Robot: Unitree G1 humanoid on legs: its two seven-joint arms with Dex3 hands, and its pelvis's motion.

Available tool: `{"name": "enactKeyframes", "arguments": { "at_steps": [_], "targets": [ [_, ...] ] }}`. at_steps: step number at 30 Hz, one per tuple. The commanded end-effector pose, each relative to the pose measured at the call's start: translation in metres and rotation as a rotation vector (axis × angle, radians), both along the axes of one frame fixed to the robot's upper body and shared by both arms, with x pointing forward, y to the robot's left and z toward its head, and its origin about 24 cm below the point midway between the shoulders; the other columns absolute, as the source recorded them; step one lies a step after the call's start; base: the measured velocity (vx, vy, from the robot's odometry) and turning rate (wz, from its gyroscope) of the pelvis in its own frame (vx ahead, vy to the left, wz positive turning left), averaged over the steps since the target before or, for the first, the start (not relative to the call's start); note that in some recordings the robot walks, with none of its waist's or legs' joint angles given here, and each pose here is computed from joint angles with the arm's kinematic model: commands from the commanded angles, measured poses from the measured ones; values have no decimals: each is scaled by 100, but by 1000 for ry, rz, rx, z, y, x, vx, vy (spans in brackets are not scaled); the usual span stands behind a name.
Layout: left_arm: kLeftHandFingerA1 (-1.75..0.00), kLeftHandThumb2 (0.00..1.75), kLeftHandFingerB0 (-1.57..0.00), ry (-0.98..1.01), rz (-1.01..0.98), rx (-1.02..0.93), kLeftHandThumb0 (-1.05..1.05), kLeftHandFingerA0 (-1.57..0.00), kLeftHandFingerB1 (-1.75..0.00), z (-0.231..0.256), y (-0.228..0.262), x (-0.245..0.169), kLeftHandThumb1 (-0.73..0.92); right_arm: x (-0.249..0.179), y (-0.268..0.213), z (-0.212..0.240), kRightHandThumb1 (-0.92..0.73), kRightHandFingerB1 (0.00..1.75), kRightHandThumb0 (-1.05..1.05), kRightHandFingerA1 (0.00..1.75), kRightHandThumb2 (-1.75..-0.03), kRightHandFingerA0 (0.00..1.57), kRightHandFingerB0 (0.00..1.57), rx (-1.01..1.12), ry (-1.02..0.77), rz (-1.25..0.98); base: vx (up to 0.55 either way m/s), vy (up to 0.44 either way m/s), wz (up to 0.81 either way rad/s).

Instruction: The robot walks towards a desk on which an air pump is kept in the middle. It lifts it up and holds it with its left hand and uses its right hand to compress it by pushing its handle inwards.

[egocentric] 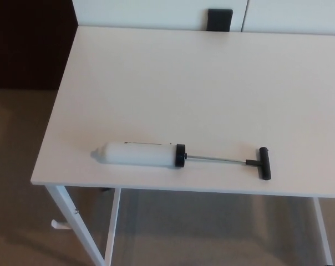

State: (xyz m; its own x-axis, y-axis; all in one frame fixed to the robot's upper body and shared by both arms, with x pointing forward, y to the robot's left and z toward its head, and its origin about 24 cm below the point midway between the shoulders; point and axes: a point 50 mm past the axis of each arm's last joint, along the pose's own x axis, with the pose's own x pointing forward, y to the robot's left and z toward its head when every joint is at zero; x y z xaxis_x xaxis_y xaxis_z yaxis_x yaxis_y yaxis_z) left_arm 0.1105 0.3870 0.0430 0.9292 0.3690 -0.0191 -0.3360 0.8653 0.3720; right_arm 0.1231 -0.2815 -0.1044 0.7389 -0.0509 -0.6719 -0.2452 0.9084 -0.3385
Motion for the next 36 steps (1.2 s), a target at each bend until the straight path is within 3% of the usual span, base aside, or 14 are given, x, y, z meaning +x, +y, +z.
{"name": "enactKeyframes", "arguments": {
  "at_steps": [1, 15, 32, 33, 36],
  "targets": [
    [-53, 81, -6, -377, -397, 337, -31, -8, -50, 170, -64, 58, 17, 2, -8, 4, -83, 29, -70, 35, -64, 22, 15, -15, 11, 2, 0, 0, 0],
    [-52, 81, -7, -327, -692, 552, -30, -8, -50, 201, -137, 105, 16, 12, -7, 7, -82, 29, -69, 35, -63, 23, 16, -16, -12, 7, 0, 0, 0],
    [-51, 84, -7, -143, -863, 749, -29, -8, -49, 175, -197, 149, 24, 22, -5, 12, -81, 29, -67, 34, -63, 22, 15, 8, -43, -4, 0, 0, 0],
    [-41, 72, -16, -126, -861, 766, -65, -21, -37, 170, -198, 154, 42, 23, -4, 13, -81, 29, -68, 35, -63, 23, 16, 5, -45, 0, 0, 0, 0],
    [-41, 74, -13, -76, -849, 794, -68, -20, -36, 156, -201, 169, 43, 26, -4, 14, -82, 29, -66, 34, -63, 21, 15, 4, -47, 8, 0, 0, 0]
  ]
}}
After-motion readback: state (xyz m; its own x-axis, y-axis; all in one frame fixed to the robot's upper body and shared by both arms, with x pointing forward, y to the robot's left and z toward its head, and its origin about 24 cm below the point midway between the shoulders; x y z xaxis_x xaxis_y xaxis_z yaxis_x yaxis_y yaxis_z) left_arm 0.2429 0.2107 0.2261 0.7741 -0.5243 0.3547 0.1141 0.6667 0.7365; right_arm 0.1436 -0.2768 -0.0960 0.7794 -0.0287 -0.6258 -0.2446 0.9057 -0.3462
